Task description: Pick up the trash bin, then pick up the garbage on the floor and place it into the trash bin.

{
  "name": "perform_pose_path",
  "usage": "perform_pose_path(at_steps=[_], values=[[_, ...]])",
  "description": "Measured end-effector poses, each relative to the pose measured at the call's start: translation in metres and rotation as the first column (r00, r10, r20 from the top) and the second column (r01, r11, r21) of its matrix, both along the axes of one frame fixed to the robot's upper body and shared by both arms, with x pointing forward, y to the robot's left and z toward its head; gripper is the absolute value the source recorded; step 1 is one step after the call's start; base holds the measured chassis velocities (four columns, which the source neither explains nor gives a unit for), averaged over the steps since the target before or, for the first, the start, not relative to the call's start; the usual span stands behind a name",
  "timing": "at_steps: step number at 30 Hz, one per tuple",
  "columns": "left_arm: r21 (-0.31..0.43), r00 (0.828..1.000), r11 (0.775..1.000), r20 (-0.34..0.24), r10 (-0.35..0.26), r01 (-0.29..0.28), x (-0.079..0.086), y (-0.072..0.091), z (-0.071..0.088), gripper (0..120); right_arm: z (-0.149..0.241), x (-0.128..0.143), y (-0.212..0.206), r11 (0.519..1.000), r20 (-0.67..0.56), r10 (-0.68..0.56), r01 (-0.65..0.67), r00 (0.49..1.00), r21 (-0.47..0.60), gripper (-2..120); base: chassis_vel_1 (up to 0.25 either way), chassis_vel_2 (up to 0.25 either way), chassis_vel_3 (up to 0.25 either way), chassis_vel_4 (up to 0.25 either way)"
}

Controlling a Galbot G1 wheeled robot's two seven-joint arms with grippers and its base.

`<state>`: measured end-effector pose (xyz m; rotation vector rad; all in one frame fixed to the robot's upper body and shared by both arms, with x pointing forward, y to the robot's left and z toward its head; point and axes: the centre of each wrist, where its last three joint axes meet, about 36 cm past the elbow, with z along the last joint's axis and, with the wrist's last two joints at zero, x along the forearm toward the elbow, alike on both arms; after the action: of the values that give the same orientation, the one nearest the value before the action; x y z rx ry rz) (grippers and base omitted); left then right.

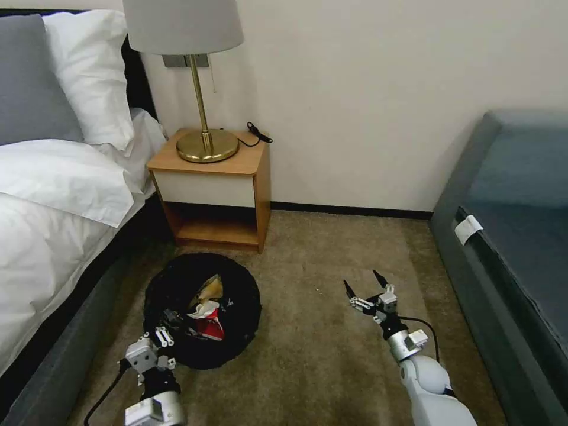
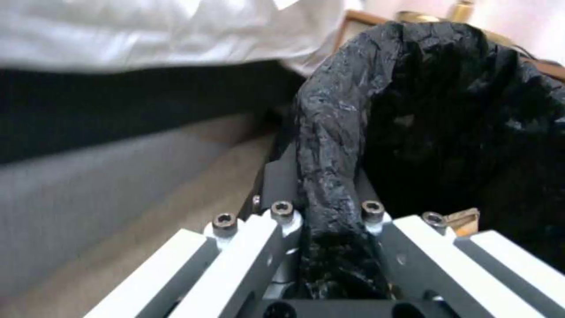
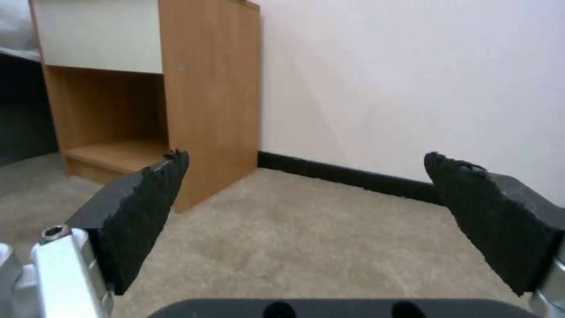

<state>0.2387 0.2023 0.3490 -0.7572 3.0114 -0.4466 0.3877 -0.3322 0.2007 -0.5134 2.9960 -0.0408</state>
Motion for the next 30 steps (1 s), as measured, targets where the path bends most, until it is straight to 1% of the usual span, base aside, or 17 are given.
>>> perform_pose_path(at_steps=[1,3,4,5,7,8,11,12,13,16,17,18,20,24,25,27,30], values=[[0.000,1.000,1.000,0.000,0.000,0.000,0.000,0.000,0.000,4,0.000,0.000,0.000,1.000,0.000,0.000,0.000,1.000,0.000,100,0.000,0.000,0.000,0.000],[-0.097,1.000,0.995,0.010,0.024,-0.023,0.007,0.002,0.005,4,-0.002,-0.006,-0.005,1.000,0.000,-0.009,0.009,1.000,-0.005,100,0.000,0.000,0.000,0.000],[-0.160,0.999,0.987,0.017,0.033,-0.030,0.012,0.003,0.008,4,-0.003,-0.009,-0.007,1.000,0.002,-0.015,0.015,1.000,-0.008,100,0.000,0.000,0.000,0.000],[-0.160,0.999,0.987,0.017,0.033,-0.030,0.012,0.003,0.008,4,-0.003,-0.009,-0.007,1.000,0.002,-0.015,0.015,1.000,-0.008,100,0.000,0.000,0.000,0.000],[-0.289,0.999,0.957,0.031,0.044,-0.033,0.021,0.003,0.019,4,-0.003,-0.014,-0.011,0.999,0.005,-0.030,0.031,1.000,-0.010,100,0.000,0.000,0.000,0.000],[-0.289,0.999,0.957,0.031,0.044,-0.033,0.021,0.003,0.019,4,-0.003,-0.014,-0.011,0.999,0.005,-0.030,0.031,1.000,-0.010,100,0.000,0.000,0.000,0.000],[-0.398,0.997,0.916,0.033,0.064,-0.045,0.031,0.004,0.029,4,-0.004,-0.021,-0.015,0.999,0.005,-0.048,0.048,0.999,-0.010,100,0.000,0.000,0.000,0.000],[-0.398,0.997,0.916,0.033,0.064,-0.045,0.031,0.004,0.029,4,-0.004,-0.021,-0.015,0.999,0.005,-0.048,0.048,0.999,-0.010,100,0.000,0.000,0.000,0.000],[-0.418,0.997,0.907,0.028,0.069,-0.051,0.033,0.004,0.030,4,-0.004,-0.023,-0.016,0.999,0.006,-0.051,0.051,0.999,-0.011,100,0.000,0.000,0.000,0.000],[-0.492,0.995,0.867,0.000,0.096,-0.084,0.042,0.007,0.037,4,-0.003,-0.029,-0.020,0.998,0.012,-0.068,0.068,0.998,-0.018,100,0.000,0.000,0.000,0.000],[-0.492,0.995,0.867,0.000,0.096,-0.084,0.042,0.007,0.037,4,-0.003,-0.029,-0.020,0.998,0.012,-0.068,0.068,0.998,-0.018,100,0.000,0.000,0.000,0.000],[-0.506,0.994,0.857,-0.012,0.106,-0.097,0.045,0.009,0.039,4,-0.004,-0.032,-0.020,0.997,0.011,-0.074,0.074,0.997,-0.016,100,0.000,0.000,0.000,0.000],[-0.518,0.993,0.848,-0.024,0.116,-0.111,0.048,0.011,0.041,4,-0.005,-0.037,-0.020,0.996,0.011,-0.085,0.085,0.996,-0.011,100,0.000,0.000,0.000,0.000],[-0.531,0.992,0.838,-0.048,0.117,-0.124,0.051,0.011,0.040,4,-0.007,-0.044,-0.020,0.995,0.009,-0.097,0.097,0.995,-0.008,100,0.000,0.000,0.000,0.000],[-0.531,0.992,0.838,-0.048,0.117,-0.124,0.051,0.011,0.040,4,-0.007,-0.044,-0.020,0.995,0.009,-0.097,0.097,0.995,-0.008,100,0.000,0.000,0.000,0.000],[-0.533,0.990,0.834,-0.076,0.121,-0.142,0.054,0.012,0.037,4,-0.009,-0.049,-0.021,0.994,0.008,-0.105,0.106,0.994,-0.015,100,0.000,0.000,0.000,0.000],[-0.531,0.987,0.833,-0.098,0.126,-0.159,0.058,0.013,0.034,4,-0.010,-0.053,-0.022,0.994,0.009,-0.110,0.110,0.994,-0.023,100,0.000,0.000,0.000,0.000]])
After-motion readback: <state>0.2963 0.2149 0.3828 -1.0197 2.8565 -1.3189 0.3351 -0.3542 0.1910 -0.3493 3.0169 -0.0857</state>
